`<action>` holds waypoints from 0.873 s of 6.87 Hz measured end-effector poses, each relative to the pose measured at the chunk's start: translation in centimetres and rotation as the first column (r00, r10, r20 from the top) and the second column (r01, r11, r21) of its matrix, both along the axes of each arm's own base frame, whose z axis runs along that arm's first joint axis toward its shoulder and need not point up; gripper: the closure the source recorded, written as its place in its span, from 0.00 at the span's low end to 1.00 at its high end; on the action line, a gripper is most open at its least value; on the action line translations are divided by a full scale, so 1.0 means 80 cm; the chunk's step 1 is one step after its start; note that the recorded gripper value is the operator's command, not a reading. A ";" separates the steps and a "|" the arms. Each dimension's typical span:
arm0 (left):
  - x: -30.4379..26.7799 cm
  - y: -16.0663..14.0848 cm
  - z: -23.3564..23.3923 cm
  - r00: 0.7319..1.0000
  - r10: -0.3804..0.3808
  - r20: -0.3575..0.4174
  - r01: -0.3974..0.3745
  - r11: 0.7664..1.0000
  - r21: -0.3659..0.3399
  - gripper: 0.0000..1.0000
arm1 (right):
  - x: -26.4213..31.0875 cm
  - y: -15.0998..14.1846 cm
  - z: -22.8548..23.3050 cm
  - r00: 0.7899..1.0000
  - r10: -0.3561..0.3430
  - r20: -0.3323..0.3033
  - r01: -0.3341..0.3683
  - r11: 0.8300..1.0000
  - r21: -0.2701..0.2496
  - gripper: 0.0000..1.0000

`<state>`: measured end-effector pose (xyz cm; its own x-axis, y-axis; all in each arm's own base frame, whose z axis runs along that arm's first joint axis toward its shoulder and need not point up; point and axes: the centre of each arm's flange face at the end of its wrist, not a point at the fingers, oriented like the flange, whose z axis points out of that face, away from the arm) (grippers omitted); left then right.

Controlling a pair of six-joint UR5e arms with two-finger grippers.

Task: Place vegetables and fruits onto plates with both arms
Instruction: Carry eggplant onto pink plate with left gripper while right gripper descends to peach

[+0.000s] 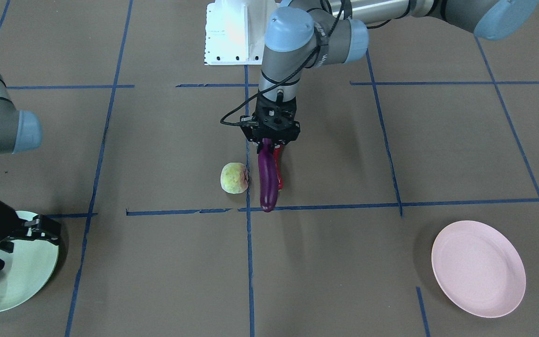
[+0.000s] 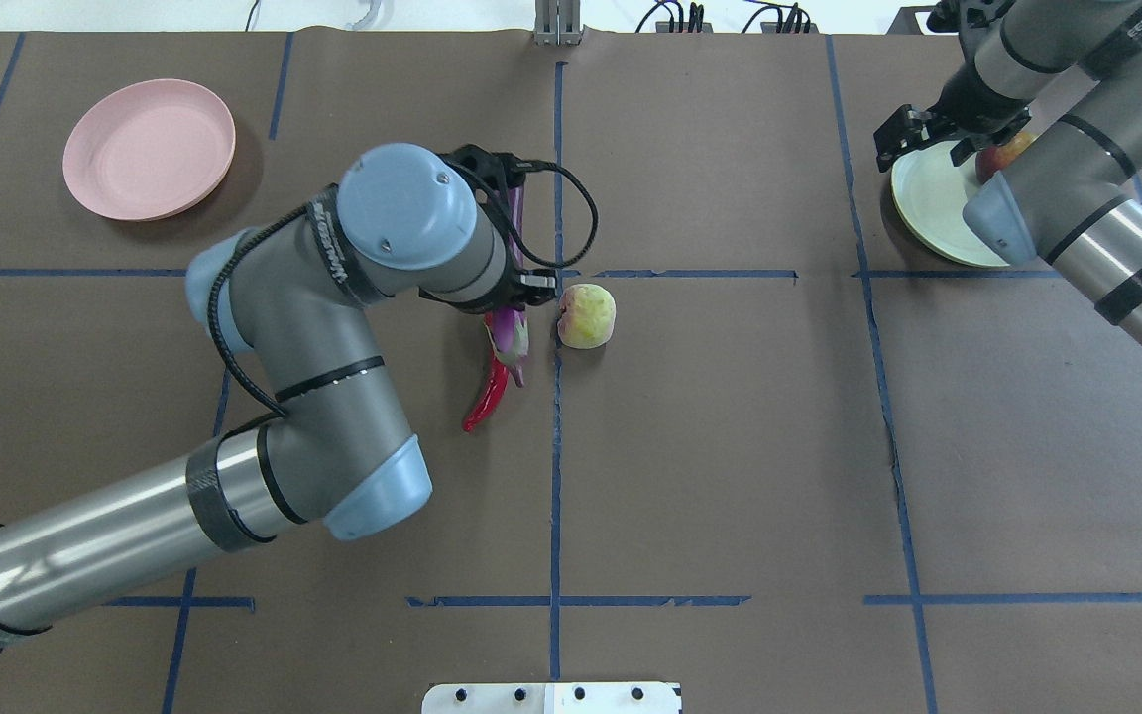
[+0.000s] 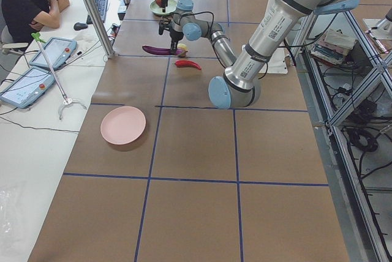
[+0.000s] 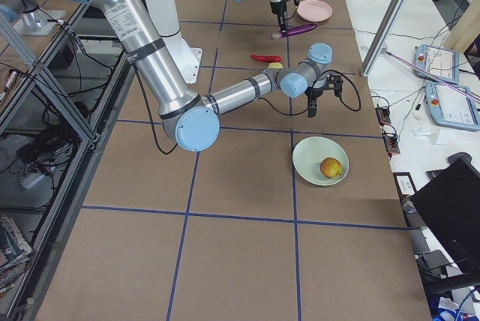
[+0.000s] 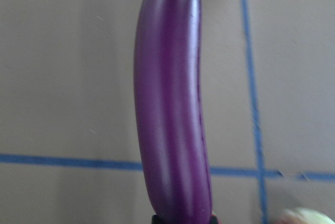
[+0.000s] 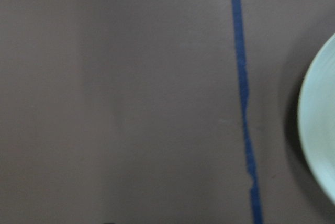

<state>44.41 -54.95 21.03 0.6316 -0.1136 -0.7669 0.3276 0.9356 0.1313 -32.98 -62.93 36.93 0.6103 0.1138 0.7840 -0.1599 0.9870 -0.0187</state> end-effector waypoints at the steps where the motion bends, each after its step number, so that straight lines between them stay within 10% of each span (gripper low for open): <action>1: -0.049 -0.050 0.050 0.998 -0.028 0.049 0.030 0.999 -0.037 0.97 | -0.033 0.030 -0.032 0.998 0.046 0.032 -0.044 0.998 -0.054 0.00; 5: -0.195 -0.215 0.302 0.949 0.084 0.304 -0.059 0.994 -0.092 0.80 | -0.151 0.121 -0.130 0.984 0.150 0.097 -0.131 0.975 -0.180 0.00; 6: -0.215 -0.232 0.356 0.940 0.097 0.328 -0.067 0.993 -0.101 0.54 | -0.165 0.127 -0.153 0.978 0.176 0.110 -0.149 0.964 -0.221 0.00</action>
